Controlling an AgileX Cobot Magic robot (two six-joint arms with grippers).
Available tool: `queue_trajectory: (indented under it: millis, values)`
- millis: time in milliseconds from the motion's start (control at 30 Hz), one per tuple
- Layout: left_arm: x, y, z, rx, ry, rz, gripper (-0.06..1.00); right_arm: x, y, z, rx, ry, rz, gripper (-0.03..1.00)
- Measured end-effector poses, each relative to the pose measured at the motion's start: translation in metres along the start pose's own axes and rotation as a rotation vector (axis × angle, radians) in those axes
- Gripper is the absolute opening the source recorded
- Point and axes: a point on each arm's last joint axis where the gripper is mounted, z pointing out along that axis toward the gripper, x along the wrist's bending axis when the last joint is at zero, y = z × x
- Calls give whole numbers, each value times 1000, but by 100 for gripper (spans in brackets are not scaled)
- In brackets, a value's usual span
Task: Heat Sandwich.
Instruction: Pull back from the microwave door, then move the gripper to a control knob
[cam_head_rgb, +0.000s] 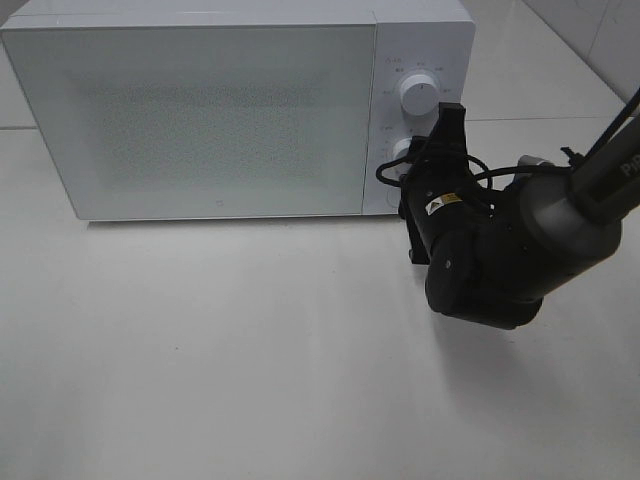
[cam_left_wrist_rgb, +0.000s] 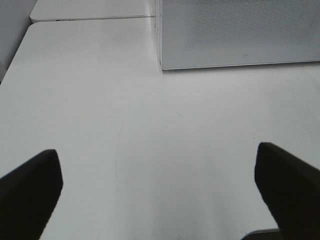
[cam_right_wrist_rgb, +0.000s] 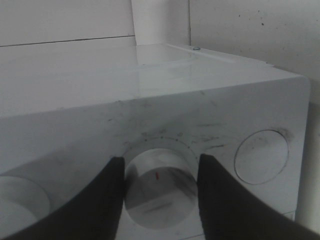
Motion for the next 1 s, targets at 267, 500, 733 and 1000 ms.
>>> queue_trajectory:
  millis: [267,500,733,1000]
  values:
    - [0,0,0,0,0,0,99,0,-1,0,-4,-1,-18,42]
    - [0,0,0,0,0,0,99,0,-1,0,-10,0,-36,42]
    - [0,0,0,0,0,0,99,1,-1,0,-13,3,-39,50]
    - [0,0,0,0,0,0,99,5,-3,1,-10,29,-57,74]
